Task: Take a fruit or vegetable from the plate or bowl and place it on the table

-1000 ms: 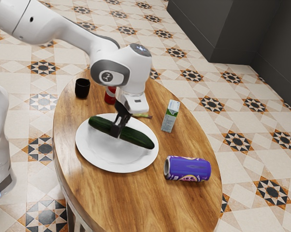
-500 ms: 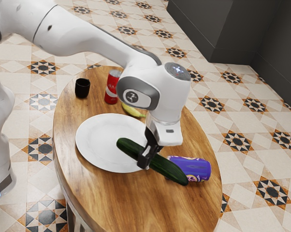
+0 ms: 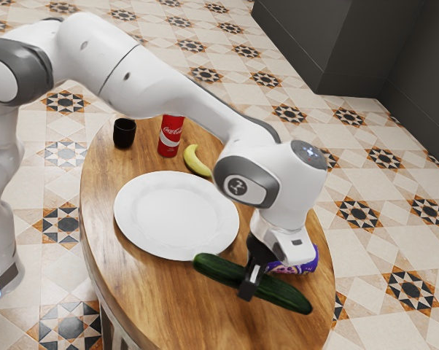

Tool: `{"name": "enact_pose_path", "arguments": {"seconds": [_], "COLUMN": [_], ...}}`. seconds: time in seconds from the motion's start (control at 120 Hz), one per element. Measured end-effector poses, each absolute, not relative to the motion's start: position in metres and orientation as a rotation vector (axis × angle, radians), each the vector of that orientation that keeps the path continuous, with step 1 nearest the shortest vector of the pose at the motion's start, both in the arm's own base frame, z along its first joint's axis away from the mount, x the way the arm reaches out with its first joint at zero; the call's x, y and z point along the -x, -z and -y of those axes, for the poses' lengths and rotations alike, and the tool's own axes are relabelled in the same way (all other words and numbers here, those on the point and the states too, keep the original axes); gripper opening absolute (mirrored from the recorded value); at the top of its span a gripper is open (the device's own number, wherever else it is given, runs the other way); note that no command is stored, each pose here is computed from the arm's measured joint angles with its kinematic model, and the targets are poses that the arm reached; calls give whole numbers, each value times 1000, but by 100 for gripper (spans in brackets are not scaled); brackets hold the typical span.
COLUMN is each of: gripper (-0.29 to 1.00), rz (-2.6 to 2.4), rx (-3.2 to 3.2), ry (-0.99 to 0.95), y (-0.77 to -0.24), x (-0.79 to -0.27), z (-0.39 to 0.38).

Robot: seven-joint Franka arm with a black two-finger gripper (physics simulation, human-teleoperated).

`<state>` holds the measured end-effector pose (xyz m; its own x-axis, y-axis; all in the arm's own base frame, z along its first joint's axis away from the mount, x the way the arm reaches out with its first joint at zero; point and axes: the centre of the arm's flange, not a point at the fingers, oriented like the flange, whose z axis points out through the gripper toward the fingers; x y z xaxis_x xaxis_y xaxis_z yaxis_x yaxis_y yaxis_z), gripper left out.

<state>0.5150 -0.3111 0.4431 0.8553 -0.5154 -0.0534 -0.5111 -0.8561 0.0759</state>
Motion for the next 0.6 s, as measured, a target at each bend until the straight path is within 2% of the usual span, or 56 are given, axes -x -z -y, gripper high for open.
{"name": "enact_pose_path", "arguments": {"seconds": [0.033,0.15,0.275,0.317,0.408,0.458,0.517,0.6], "gripper": [19,48,61,63,67,68,68,69], "rz": [787,683,612,617,631,656,562,162], "rx": [-2976,-2997,-3028,-3054,-3117,-3161,-3226,-3311], "ry": [119,136,102,13,-311,-377,-352,-267], "y": [-441,-437,-451,-490,-652,-696,-696,-679], "x": [-515,-515,-512,-504,-478,-464,-483,-525], "z": [311,312,312,308,293,279,224,75]}}
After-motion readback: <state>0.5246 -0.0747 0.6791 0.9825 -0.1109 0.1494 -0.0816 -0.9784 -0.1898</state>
